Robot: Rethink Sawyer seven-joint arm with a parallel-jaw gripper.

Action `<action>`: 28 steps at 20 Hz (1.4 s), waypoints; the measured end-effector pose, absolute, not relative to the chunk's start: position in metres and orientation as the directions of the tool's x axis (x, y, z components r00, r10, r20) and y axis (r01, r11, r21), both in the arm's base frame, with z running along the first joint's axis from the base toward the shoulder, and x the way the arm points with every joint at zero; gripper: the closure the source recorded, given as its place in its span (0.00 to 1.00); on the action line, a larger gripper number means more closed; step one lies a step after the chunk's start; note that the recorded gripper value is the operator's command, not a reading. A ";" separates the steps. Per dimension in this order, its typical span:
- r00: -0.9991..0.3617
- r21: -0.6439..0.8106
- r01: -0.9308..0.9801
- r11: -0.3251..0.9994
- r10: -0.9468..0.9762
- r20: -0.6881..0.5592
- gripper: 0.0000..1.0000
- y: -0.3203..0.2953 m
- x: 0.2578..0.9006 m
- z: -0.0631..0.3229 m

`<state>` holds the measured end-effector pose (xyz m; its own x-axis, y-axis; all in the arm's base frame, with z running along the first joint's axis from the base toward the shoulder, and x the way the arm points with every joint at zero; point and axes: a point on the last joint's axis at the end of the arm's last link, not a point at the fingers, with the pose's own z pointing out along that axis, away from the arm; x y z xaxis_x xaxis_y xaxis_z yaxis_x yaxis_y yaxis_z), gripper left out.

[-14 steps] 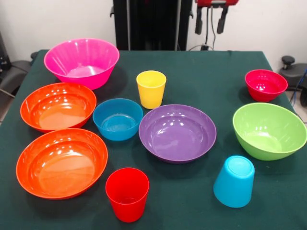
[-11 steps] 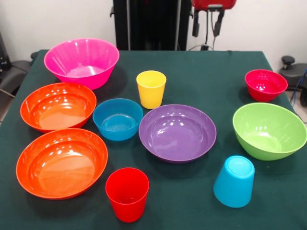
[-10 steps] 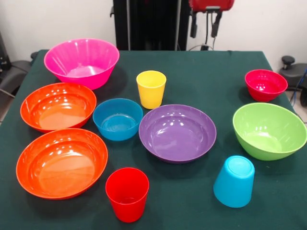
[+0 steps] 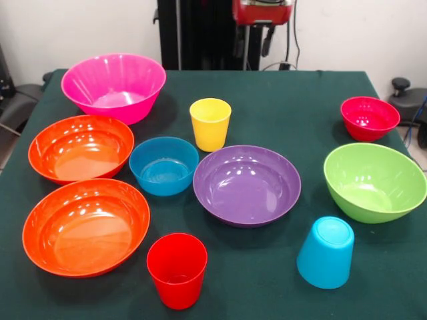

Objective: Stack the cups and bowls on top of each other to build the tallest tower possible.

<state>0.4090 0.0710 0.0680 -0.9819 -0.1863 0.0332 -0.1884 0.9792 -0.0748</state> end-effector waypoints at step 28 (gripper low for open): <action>-0.967 -0.045 -0.208 0.977 -0.212 -0.138 0.00 0.027 0.513 0.049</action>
<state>0.5126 0.0272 0.0488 -0.9674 -0.2123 -0.1382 -0.2080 0.9771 -0.0450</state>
